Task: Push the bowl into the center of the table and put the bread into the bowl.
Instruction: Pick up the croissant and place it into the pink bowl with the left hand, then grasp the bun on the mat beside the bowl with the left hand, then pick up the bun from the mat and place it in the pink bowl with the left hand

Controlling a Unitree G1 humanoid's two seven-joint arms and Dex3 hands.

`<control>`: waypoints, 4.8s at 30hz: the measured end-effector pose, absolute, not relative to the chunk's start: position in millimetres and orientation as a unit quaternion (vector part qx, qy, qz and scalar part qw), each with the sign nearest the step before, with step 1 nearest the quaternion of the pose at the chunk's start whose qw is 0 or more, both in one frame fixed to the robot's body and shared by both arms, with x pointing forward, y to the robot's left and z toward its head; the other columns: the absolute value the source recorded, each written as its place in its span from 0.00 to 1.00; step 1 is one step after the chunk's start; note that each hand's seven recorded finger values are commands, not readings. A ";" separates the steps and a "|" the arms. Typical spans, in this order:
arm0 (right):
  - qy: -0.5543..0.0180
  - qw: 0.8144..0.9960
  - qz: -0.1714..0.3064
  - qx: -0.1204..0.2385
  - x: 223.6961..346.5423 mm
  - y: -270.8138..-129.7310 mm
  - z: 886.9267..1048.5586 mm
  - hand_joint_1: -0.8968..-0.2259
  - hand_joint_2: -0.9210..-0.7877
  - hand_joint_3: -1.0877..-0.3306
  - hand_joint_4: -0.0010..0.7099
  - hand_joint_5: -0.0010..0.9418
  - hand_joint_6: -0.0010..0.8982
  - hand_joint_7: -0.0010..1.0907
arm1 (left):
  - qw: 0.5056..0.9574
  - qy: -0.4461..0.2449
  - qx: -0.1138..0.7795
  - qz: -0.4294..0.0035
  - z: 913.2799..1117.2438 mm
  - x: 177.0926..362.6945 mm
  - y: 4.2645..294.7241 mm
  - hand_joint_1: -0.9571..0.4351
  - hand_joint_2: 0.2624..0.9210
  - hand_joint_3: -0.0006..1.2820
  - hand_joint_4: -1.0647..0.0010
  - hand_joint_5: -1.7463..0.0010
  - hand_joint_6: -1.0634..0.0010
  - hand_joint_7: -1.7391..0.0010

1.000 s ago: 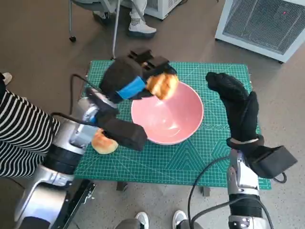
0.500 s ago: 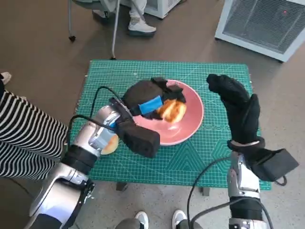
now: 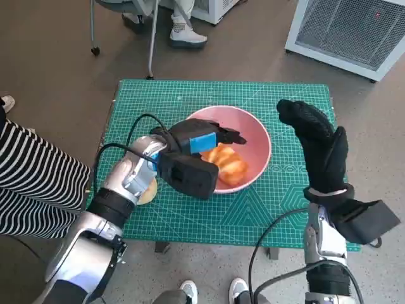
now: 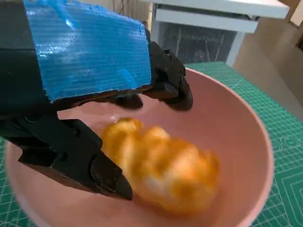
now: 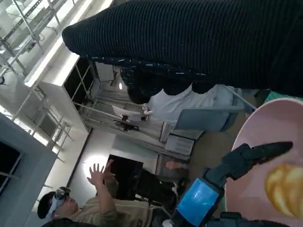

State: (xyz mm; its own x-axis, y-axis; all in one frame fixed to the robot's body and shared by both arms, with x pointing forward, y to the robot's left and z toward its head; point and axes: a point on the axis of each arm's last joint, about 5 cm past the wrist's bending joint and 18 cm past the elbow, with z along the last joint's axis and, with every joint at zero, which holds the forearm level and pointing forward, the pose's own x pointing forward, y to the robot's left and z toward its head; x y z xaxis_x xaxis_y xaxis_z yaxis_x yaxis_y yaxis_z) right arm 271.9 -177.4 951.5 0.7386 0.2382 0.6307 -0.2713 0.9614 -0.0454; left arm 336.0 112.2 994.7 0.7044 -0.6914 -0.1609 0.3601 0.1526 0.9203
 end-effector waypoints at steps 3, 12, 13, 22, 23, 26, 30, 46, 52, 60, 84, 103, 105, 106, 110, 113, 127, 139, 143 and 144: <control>-0.334 0.932 0.137 0.025 271.3 -177.5 951.4 0.14 0.00 0.43 0.32 0.01 0.00 0.55 | 0.747 -0.165 0.537 -0.355 1000.5 334.8 116.0 0.52 0.75 0.00 0.88 1.00 0.77 0.98; -0.334 0.932 0.135 0.025 269.8 -178.6 951.1 0.13 0.00 0.43 0.32 0.01 0.00 0.55 | 0.756 -0.219 0.515 -0.339 1031.3 320.2 150.8 0.51 0.73 0.00 0.91 1.00 0.77 0.99; -0.334 0.932 0.135 0.025 269.8 -178.7 951.1 0.13 0.00 0.43 0.33 0.01 0.00 0.55 | 0.756 -0.222 0.516 -0.336 1034.3 317.7 156.1 0.51 0.73 0.00 0.91 1.00 0.77 0.99; -0.336 0.932 0.133 0.026 269.4 -179.5 951.3 0.13 0.00 0.44 0.33 0.01 0.00 0.55 | 0.770 -0.216 0.523 -0.296 1055.8 291.7 215.7 0.47 0.75 0.01 0.95 1.00 0.78 0.99; -0.336 0.932 0.133 0.027 269.4 -179.5 951.3 0.13 0.00 0.44 0.33 0.01 0.00 0.55 | 0.771 -0.214 0.524 -0.291 1057.1 288.7 221.1 0.46 0.75 0.01 0.95 1.00 0.78 0.99; -0.336 0.932 0.134 0.028 269.4 -179.4 951.4 0.13 0.00 0.44 0.33 0.01 0.00 0.55 | 0.772 -0.208 0.533 -0.278 1059.9 279.8 235.0 0.43 0.76 0.01 0.94 1.00 0.77 0.99; -0.338 0.931 0.136 0.029 269.4 -178.5 951.8 0.13 0.00 0.44 0.32 0.01 0.00 0.54 | 0.772 -0.191 0.543 -0.269 1059.2 269.3 250.7 0.42 0.75 0.00 0.93 0.99 0.75 0.98; -0.336 0.931 0.142 0.028 273.2 -177.2 952.9 0.13 0.00 0.42 0.32 0.00 0.00 0.54 | 0.782 -0.112 0.543 -0.286 1033.3 247.2 273.5 0.43 0.70 0.00 0.89 0.99 0.71 0.98; -0.336 0.930 0.147 0.026 274.3 -177.1 953.4 0.13 0.00 0.42 0.32 0.00 0.00 0.54 | 0.786 -0.081 0.540 -0.290 1022.3 247.7 271.2 0.44 0.70 0.00 0.89 1.00 0.71 0.98; -0.336 0.929 0.152 0.024 274.9 -177.8 953.6 0.14 0.00 0.42 0.32 0.00 0.00 0.54 | 0.781 -0.062 0.546 -0.296 1002.6 252.8 260.2 0.46 0.68 0.00 0.88 1.00 0.71 0.99; -0.332 0.931 0.151 0.020 271.1 -182.3 954.9 0.13 0.00 0.42 0.32 0.00 0.00 0.54 | 0.803 0.042 0.529 -0.272 941.3 287.2 248.5 0.67 0.70 0.01 0.69 0.98 0.63 0.98; -0.331 0.931 0.151 0.021 268.5 -183.0 954.8 0.14 0.00 0.43 0.33 0.00 0.00 0.53 | 0.783 0.059 0.567 -0.249 937.6 290.6 244.8 0.68 0.37 0.53 0.25 0.65 0.40 0.57; -0.330 0.932 0.150 0.021 268.6 -182.9 954.5 0.14 0.00 0.43 0.33 0.00 0.00 0.53 | 0.782 0.054 0.570 -0.246 938.9 290.0 244.9 0.69 0.74 0.26 0.30 0.47 0.44 0.41; -0.330 0.932 0.150 0.021 268.6 -182.9 954.3 0.14 0.00 0.43 0.33 0.00 0.00 0.53 | 0.782 0.050 0.571 -0.245 940.0 289.6 244.7 0.69 0.83 0.19 0.31 0.43 0.45 0.37; -0.329 0.932 0.150 0.022 268.7 -182.5 953.9 0.14 0.00 0.42 0.33 0.01 0.00 0.52 | 0.779 0.032 0.578 -0.243 944.4 287.6 244.9 0.69 0.95 0.08 0.30 0.38 0.43 0.34; -0.328 0.932 0.151 0.023 268.7 -182.4 953.6 0.14 0.00 0.42 0.33 0.01 0.00 0.52 | 0.777 0.015 0.581 -0.241 949.0 285.2 246.0 0.69 0.98 0.05 0.30 0.37 0.44 0.33; -0.323 0.934 0.151 0.024 269.2 -181.8 951.5 0.14 0.00 0.41 0.34 0.01 0.00 0.51 | 0.795 -0.085 0.564 -0.207 981.0 271.4 247.2 0.69 1.00 0.03 0.27 0.37 0.42 0.34; -0.319 0.935 0.151 0.026 270.9 -181.7 950.7 0.15 0.00 0.41 0.34 0.01 0.00 0.51 | 0.796 -0.199 0.546 -0.172 1023.0 268.6 229.0 0.69 1.00 0.06 0.33 0.33 0.45 0.32; -0.319 0.935 0.152 0.026 271.3 -181.4 951.0 0.15 0.00 0.42 0.34 0.01 0.00 0.51 | 0.796 -0.238 0.531 -0.167 1033.6 270.6 214.8 0.69 1.00 0.05 0.33 0.33 0.44 0.32; -0.320 0.935 0.152 0.026 271.5 -181.3 951.2 0.15 0.00 0.42 0.34 0.01 0.00 0.51 | 0.796 -0.248 0.526 -0.166 1036.3 271.3 210.6 0.69 1.00 0.06 0.33 0.33 0.44 0.32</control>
State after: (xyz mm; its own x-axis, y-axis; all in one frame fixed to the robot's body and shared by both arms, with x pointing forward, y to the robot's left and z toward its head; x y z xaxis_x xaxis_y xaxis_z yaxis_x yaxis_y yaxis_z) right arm 271.5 -181.3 951.2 0.7491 0.2686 0.6056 -0.3012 0.9523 -0.0497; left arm 271.3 210.6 1036.3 0.8220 -0.5250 0.2209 0.0030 0.3918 0.9201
